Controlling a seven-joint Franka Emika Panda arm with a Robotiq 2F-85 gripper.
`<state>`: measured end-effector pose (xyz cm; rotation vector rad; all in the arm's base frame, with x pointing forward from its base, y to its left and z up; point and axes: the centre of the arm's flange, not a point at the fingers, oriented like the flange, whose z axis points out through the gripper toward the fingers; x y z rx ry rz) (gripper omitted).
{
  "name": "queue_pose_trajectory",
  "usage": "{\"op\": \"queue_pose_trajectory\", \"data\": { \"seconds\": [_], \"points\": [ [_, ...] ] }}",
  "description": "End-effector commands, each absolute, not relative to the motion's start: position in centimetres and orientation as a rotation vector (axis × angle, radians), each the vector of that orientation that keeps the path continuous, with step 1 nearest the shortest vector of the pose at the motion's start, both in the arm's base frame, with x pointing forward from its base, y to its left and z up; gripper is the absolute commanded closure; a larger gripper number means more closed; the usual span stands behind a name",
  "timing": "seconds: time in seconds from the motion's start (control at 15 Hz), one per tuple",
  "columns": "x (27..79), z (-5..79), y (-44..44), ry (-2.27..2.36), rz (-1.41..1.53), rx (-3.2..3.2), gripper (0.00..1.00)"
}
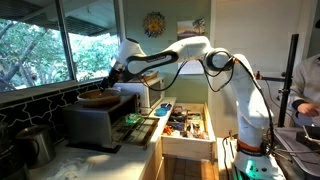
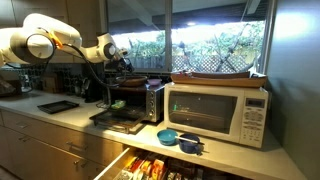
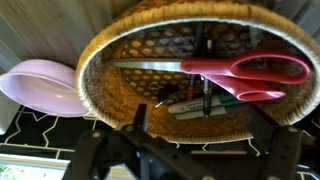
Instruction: Put the scissors on the oven tray
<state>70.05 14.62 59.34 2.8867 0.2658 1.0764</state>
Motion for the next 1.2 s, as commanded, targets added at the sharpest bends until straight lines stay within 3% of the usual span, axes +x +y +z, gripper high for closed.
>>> {"op": "queue_pose_trajectory", "data": {
  "seconds": [0.0, 0.53, 0.6, 0.67, 0.8, 0.87, 0.93, 1.13],
  "points": [
    [71.6, 56.8, 13.3, 0.362, 0.998, 2.871, 0.0],
    [73.6, 54.9, 14.7, 0.602, 0.991, 2.962, 0.02],
    [73.7, 54.8, 14.9, 0.611, 0.993, 2.974, 0.18],
    [73.8, 54.9, 15.1, 0.613, 1.006, 2.984, 0.17],
    [73.6, 55.4, 15.2, 0.618, 0.986, 2.99, 0.33],
    [73.6, 55.7, 15.3, 0.621, 0.992, 3.005, 0.33],
    [73.3, 56.1, 15.4, 0.63, 1.008, 3.036, 0.21],
    [72.7, 57.4, 16.0, 0.698, 1.021, 3.086, 0.02]
  ]
}}
